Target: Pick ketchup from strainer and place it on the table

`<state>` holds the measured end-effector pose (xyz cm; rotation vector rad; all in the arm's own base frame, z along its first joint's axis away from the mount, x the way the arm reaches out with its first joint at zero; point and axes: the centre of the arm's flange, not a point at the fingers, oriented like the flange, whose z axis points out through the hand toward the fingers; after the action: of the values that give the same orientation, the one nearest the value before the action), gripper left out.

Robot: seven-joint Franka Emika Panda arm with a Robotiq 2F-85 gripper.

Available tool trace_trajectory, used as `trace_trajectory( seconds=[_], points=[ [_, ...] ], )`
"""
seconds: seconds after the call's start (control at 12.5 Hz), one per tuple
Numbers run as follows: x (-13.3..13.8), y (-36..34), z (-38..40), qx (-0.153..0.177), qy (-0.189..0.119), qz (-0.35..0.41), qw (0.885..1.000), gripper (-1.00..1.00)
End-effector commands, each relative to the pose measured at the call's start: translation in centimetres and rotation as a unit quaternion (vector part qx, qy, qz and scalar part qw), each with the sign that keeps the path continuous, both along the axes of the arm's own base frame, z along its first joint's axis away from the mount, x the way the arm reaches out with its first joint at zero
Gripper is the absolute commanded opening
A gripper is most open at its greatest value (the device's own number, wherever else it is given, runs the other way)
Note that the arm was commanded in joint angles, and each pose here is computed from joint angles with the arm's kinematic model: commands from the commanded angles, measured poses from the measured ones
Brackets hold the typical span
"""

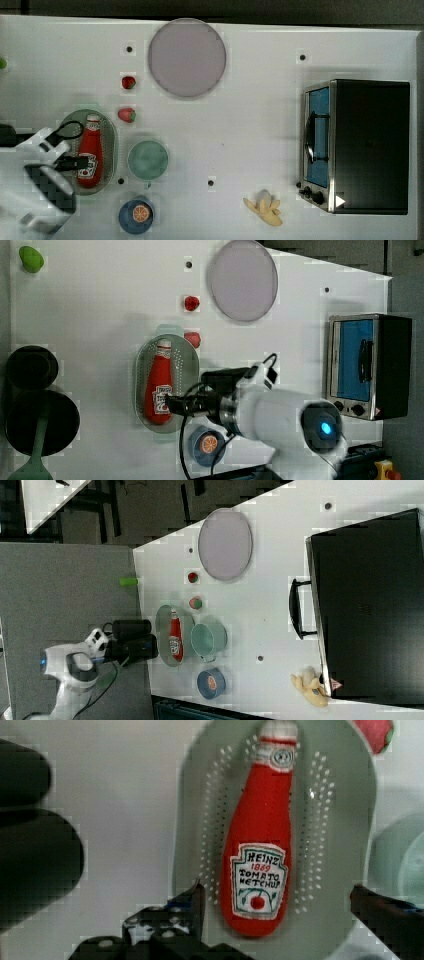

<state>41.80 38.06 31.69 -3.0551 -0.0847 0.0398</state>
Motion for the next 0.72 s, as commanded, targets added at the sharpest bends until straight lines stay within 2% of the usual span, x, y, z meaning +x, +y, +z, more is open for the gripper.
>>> trace_trajectory(
  seconds=[0.08,0.4,0.72],
  points=[
    [-0.4,-0.8,-4.2,0.008,0.021,-0.042,0.999,1.00],
    [-1.0,-0.3,-9.3,0.016,0.050,-0.071,0.996,1.00],
    [-1.2,-0.1,-13.1,0.018,0.050,-0.068,0.996,1.00]
  ],
)
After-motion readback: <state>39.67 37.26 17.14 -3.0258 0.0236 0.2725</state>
